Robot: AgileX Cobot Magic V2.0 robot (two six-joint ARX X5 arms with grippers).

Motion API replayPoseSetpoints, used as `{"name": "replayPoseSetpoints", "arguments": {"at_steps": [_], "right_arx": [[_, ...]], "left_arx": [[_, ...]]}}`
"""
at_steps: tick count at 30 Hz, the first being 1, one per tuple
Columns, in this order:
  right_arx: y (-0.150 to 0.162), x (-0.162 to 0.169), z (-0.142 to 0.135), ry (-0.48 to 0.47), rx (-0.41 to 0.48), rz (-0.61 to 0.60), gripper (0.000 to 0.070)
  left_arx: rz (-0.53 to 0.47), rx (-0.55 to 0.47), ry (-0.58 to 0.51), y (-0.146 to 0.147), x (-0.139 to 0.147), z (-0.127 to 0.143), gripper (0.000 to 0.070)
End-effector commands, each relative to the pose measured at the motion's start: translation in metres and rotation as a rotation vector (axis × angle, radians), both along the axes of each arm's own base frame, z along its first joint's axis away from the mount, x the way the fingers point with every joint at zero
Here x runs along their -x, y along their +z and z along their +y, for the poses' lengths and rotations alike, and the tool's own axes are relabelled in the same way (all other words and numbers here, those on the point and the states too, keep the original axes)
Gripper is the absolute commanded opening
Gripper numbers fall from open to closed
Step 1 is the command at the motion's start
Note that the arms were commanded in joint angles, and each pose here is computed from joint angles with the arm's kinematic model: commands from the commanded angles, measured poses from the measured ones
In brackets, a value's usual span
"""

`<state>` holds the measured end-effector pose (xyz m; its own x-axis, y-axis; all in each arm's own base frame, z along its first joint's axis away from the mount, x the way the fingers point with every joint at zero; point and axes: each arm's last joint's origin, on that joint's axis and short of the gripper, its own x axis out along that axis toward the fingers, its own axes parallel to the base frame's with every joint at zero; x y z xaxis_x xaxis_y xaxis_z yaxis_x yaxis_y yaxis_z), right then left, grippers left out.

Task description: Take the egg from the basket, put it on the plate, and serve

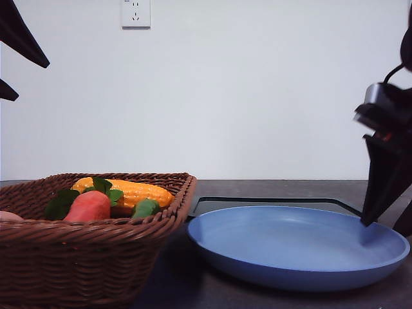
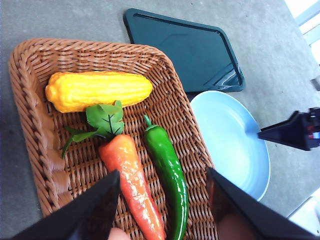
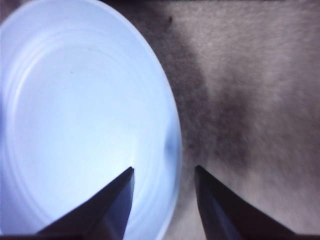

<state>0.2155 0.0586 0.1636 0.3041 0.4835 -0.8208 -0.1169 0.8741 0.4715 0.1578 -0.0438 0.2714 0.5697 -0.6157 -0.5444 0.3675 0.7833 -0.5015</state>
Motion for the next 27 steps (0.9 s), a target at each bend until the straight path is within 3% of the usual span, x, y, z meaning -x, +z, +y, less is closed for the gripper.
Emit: {"name": "replayPoseSetpoints", "arguments": {"at_steps": [1,9,16,27], "right_arx": [[-0.003,-0.005,0.002,-0.01,-0.005,0.004,0.0246],[-0.016,-0.013,0.007,-0.027,-0.033,0.037,0.0202],[-0.02,-0.014,0.007,-0.025,-0.033,0.057,0.0],[0.005,-0.005,0.003,-0.036,-0.047,-0.021,0.0]], "left_arx": [[-0.016,0.006,-0.007,0.004,-0.002,-0.001,0.0354],[-0.018,0.007,-0.007,0.004,-0.002,-0.001,0.0354],[-0.016,0.006,-0.007,0.004,-0.002,-0.001,0.0354],[-0.016,0.002,-0.04,0.003,0.0,-0.006,0.0372]]}}
